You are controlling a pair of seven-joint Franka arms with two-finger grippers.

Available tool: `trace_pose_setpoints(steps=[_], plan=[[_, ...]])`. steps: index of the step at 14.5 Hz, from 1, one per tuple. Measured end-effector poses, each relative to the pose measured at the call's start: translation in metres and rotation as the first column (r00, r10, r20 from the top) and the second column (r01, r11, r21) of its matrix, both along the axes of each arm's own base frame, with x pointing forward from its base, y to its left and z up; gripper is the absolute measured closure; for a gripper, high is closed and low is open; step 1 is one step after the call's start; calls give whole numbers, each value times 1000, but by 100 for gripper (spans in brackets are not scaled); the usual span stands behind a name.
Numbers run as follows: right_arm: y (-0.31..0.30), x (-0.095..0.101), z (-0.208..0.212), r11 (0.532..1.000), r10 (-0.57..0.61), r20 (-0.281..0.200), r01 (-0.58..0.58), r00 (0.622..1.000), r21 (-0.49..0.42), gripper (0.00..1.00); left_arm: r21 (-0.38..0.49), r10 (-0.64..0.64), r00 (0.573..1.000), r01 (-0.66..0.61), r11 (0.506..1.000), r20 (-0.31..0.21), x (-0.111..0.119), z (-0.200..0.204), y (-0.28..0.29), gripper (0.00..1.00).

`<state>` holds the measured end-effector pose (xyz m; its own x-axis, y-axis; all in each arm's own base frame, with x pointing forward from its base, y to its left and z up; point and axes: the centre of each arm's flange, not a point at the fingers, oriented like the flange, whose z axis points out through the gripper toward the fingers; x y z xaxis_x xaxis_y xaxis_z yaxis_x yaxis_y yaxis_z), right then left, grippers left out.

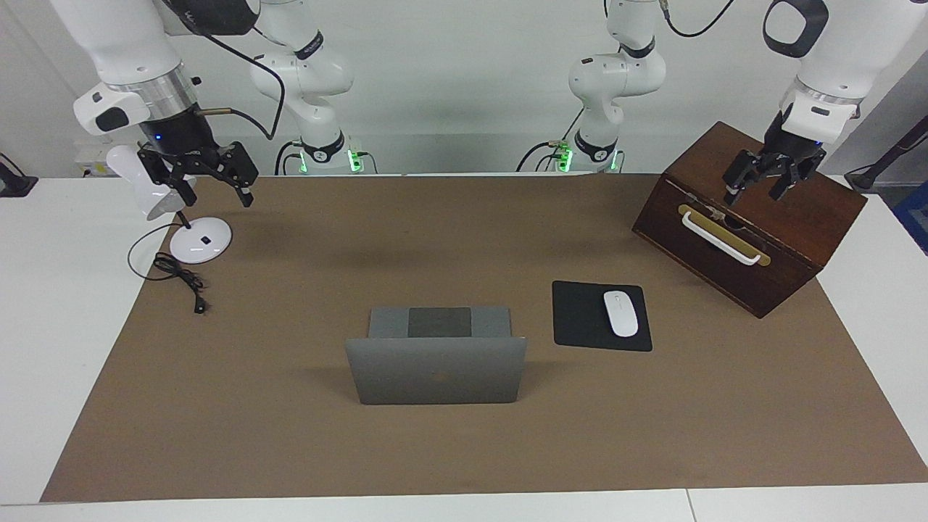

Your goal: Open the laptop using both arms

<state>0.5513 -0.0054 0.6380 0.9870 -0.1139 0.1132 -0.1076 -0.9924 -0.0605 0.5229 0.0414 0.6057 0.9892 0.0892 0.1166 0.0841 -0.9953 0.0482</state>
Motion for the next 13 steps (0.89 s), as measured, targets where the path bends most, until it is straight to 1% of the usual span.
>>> trace_pose_setpoints(steps=[3,4,6,9,11,13], plan=[[-2,1,-3,1000,6,5,-6,1000,-1,0,3,-14,1000,14,1000,18,1,10,-8,0],[-4,1,-5,1000,9,5,-9,1000,-2,0,3,-23,1000,23,1000,16,1,13,-12,0],[-5,1,-7,1000,8,3,-8,1000,-2,0,7,-53,999,53,999,1,3,18,-27,0],[-6,1,-7,1000,6,3,-6,1000,-2,0,11,-78,996,79,997,-38,10,26,-36,0],[-6,0,-8,1000,6,0,-6,1000,-1,0,11,-80,996,81,997,-46,16,35,-36,0],[-7,0,-12,1000,5,-7,-5,1000,-1,0,12,-82,995,82,997,-61,18,35,-37,0]])
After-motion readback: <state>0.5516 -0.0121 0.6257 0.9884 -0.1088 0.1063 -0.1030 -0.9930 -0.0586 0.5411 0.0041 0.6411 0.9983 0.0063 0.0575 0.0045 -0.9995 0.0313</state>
